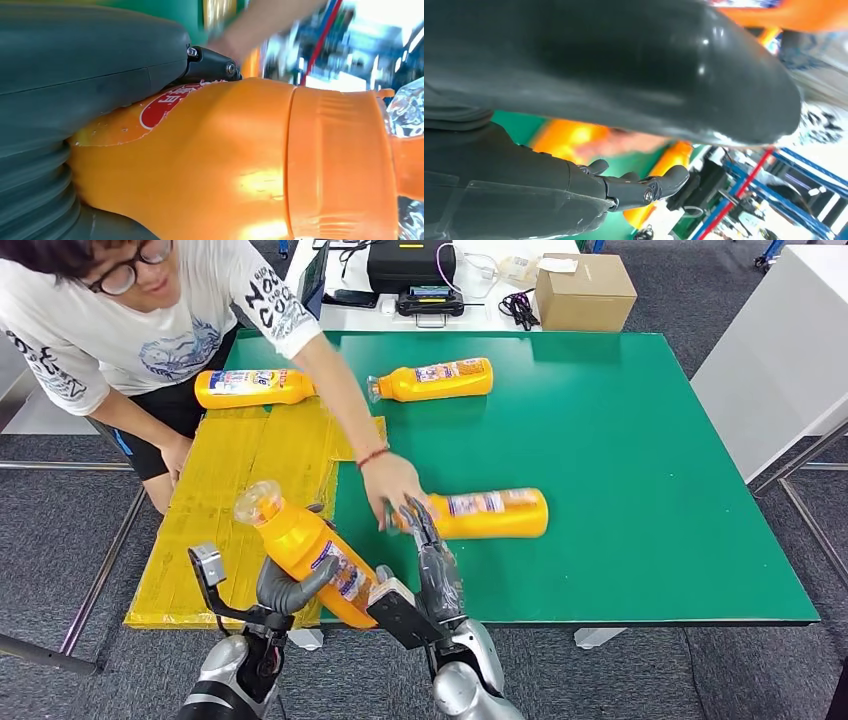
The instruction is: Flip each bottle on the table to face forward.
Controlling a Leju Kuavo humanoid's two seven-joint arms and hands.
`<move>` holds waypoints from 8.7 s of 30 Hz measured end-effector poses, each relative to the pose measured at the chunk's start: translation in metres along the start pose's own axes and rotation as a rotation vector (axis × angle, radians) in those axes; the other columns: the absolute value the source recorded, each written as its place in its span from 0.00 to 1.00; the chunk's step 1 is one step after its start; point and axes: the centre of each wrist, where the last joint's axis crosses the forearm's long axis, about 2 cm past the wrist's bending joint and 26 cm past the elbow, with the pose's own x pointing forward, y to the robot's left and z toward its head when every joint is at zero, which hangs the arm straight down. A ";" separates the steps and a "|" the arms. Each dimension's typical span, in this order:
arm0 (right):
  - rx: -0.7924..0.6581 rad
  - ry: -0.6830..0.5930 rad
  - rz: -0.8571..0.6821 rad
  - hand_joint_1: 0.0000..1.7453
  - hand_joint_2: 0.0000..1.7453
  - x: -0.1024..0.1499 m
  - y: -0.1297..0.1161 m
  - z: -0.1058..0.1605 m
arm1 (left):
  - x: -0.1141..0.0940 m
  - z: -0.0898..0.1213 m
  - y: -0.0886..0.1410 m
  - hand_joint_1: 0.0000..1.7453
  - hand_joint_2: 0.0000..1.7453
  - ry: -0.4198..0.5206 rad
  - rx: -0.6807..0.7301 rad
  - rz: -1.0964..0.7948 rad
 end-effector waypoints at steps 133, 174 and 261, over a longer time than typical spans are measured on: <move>-0.012 -0.131 -0.134 0.00 1.00 0.023 -0.037 -0.026 | 0.093 -0.076 0.058 0.00 1.00 -0.493 0.420 -0.796; 0.590 0.343 0.255 0.00 1.00 -0.087 -0.179 -0.069 | 0.017 -0.023 0.022 0.00 1.00 -0.268 0.298 -0.697; 0.998 0.339 0.368 0.00 1.00 -0.078 -0.210 -0.046 | -0.003 -0.040 -0.008 0.00 1.00 -0.194 0.193 -0.607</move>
